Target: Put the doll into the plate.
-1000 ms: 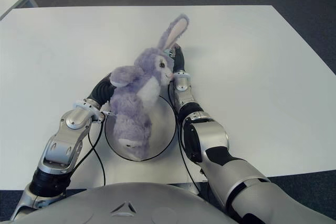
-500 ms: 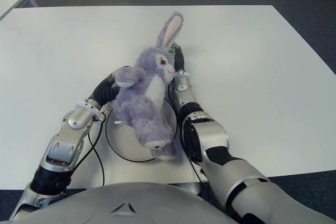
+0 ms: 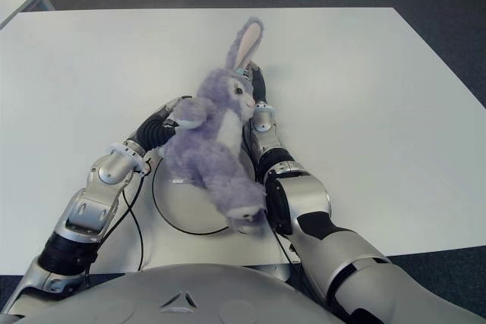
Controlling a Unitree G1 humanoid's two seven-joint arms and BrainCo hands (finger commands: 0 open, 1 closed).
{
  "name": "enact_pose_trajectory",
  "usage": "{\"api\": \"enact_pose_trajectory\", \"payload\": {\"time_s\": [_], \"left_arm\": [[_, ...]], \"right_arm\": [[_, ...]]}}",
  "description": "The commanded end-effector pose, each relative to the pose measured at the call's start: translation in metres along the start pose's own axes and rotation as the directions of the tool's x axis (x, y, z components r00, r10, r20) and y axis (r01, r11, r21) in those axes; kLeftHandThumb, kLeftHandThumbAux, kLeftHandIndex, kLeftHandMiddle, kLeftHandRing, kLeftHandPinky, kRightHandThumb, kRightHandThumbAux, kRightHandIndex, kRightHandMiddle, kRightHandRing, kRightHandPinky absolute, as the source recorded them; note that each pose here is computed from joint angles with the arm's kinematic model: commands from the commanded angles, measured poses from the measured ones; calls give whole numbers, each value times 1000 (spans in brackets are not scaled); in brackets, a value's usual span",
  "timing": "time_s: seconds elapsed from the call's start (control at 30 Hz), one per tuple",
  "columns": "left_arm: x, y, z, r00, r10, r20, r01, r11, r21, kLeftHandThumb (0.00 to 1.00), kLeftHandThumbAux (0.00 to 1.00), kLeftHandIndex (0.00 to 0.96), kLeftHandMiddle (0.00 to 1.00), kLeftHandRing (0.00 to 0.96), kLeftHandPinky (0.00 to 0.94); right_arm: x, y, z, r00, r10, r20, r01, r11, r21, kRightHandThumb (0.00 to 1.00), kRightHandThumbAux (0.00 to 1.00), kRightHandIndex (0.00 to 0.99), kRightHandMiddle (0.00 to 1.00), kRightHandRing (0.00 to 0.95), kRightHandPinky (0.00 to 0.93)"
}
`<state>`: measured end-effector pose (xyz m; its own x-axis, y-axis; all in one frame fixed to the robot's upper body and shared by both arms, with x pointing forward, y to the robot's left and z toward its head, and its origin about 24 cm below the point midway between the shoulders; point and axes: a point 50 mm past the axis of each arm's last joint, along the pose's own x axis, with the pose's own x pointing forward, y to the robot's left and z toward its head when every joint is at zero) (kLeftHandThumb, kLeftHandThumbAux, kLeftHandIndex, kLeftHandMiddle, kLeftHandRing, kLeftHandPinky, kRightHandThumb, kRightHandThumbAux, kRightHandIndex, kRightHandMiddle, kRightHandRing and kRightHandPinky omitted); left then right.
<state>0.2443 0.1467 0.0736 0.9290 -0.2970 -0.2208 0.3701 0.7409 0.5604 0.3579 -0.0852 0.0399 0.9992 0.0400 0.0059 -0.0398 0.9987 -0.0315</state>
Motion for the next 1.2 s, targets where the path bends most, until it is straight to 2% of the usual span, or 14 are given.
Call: {"api": "enact_pose_trajectory", "payload": {"time_s": [0.03,0.47,1.0,1.2], "left_arm": [[-3,-5,-28,988,-55,-143,69,993,98,141,399,0,0,0,0],[2,5,-40,993,-9,-117,30,983,181,151,324,0,0,0,0],[6,14,-48,991,17,-133,13,974,227,155,332,0,0,0,0],[8,27,-49,991,37,-125,1,958,286,150,357,0,0,0,0]], "right_arm": [[-73,25,-97,904,34,-425,-3,997,75,187,952,269,287,265,232],[-73,25,-97,904,40,-426,-12,998,68,173,951,252,282,258,241],[-72,25,-97,904,37,-426,-13,998,59,188,950,252,277,258,242],[-72,25,-97,904,39,-425,-15,998,59,197,951,252,283,263,246]]}}
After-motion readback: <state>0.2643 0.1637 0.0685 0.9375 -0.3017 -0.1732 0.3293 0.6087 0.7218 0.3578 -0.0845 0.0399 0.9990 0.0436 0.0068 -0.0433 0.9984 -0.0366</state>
